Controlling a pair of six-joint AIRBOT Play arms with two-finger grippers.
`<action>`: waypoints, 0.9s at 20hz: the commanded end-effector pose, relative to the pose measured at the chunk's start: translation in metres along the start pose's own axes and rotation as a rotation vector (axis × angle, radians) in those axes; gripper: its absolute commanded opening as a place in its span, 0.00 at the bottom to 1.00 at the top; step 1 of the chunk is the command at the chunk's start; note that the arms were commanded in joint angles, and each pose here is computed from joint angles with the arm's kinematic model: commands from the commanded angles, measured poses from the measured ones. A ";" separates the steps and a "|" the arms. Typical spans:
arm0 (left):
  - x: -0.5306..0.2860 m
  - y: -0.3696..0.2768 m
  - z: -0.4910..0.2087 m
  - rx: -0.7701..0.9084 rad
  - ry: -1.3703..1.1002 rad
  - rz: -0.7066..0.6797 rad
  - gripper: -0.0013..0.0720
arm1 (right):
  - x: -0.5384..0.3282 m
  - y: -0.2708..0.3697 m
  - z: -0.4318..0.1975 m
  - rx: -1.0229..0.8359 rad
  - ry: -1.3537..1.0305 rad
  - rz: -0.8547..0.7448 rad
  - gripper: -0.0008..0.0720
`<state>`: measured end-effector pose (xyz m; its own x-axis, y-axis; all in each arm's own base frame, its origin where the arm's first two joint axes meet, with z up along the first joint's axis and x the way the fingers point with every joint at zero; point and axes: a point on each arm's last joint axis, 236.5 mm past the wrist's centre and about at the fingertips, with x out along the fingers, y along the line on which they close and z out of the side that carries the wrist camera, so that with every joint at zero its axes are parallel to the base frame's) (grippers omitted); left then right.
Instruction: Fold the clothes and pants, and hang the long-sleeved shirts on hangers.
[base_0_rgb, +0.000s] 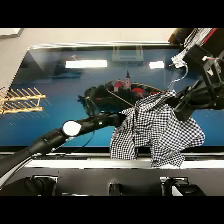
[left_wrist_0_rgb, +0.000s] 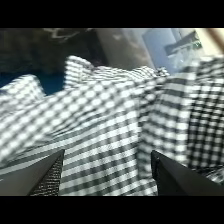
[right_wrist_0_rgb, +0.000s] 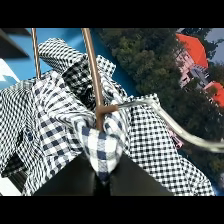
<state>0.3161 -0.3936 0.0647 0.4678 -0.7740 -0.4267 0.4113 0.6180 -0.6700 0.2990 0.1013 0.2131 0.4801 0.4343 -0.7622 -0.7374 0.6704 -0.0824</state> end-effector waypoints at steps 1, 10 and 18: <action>0.021 -0.028 -0.007 0.031 0.009 -0.036 0.86 | 0.000 -0.002 -0.002 0.005 0.009 -0.008 0.04; 0.029 -0.034 -0.021 0.029 0.017 -0.035 0.85 | 0.000 -0.003 -0.004 0.038 0.015 -0.015 0.04; 0.053 -0.053 -0.029 -0.001 0.047 -0.065 0.75 | 0.000 -0.003 -0.004 0.056 0.015 -0.015 0.04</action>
<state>0.2993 -0.4595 0.0584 0.4168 -0.8081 -0.4162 0.4320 0.5790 -0.6915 0.2998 0.0967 0.2111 0.4835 0.4151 -0.7707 -0.7053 0.7062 -0.0621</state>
